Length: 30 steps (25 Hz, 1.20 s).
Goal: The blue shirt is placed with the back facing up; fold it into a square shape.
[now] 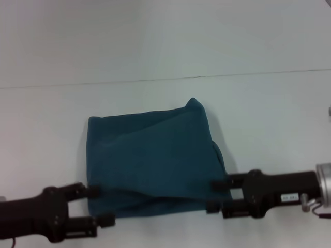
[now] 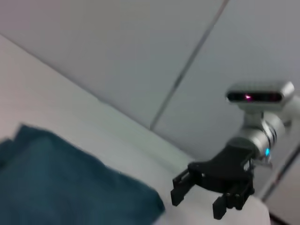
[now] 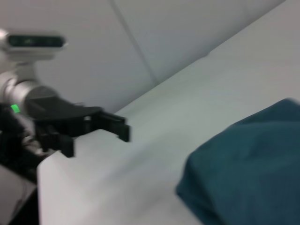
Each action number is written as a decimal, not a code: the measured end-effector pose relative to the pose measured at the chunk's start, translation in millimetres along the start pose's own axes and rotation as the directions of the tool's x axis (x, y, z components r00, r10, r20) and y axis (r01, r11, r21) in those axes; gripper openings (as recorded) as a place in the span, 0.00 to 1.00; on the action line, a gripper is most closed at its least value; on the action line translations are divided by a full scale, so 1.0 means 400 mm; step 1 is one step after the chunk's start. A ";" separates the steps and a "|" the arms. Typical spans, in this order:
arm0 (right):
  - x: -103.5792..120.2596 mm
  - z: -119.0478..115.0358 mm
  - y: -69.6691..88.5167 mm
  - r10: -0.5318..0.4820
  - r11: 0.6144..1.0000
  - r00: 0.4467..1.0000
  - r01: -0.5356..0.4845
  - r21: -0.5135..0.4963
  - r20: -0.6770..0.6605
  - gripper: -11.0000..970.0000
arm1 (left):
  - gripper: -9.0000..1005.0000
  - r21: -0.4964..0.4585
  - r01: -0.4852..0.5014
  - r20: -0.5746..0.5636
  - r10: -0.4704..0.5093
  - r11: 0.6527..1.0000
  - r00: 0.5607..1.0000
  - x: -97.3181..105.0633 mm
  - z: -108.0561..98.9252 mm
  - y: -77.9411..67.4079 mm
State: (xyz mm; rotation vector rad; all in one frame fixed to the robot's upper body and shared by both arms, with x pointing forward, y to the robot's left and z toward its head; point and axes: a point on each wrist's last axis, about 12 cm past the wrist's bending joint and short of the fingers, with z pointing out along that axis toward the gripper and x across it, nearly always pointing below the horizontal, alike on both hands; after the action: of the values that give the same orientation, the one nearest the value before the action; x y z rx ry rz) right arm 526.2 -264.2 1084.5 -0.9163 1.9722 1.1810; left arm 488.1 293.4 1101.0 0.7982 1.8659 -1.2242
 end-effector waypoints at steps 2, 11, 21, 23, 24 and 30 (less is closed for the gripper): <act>0.010 0.012 0.003 0.015 1.000 1.000 -0.015 -0.021 -0.005 0.72 | 0.88 0.009 -0.004 -0.043 0.004 1.000 0.999 0.000 0.017 0.003; 0.004 0.030 0.001 0.031 0.999 0.999 -0.030 -0.034 0.020 0.72 | 0.88 0.030 -0.010 -0.134 0.014 1.000 0.991 -0.015 0.085 0.022; -0.005 0.030 0.001 0.036 0.999 0.999 -0.036 -0.041 0.019 0.72 | 0.88 0.069 -0.051 -0.155 0.062 0.996 0.986 -0.019 0.094 0.014; -0.005 0.030 0.001 0.036 0.998 0.999 -0.035 -0.042 0.018 0.72 | 0.88 0.058 -0.045 -0.152 0.054 0.997 0.987 -0.018 0.094 0.017; -0.006 0.031 0.001 0.036 0.998 0.999 -0.035 -0.043 0.018 0.72 | 0.88 0.048 -0.040 -0.149 0.047 0.998 0.988 -0.018 0.094 0.020; -0.006 0.032 0.001 0.035 0.998 0.999 -0.034 -0.044 0.018 0.72 | 0.88 0.024 -0.028 -0.133 0.031 0.999 0.991 -0.019 0.094 0.026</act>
State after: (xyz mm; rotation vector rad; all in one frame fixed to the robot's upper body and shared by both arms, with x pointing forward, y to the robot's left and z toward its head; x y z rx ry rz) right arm 529.4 -252.0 1081.9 -0.8931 1.9617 1.2528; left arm 510.1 261.1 1092.8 0.9362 1.9428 -1.2002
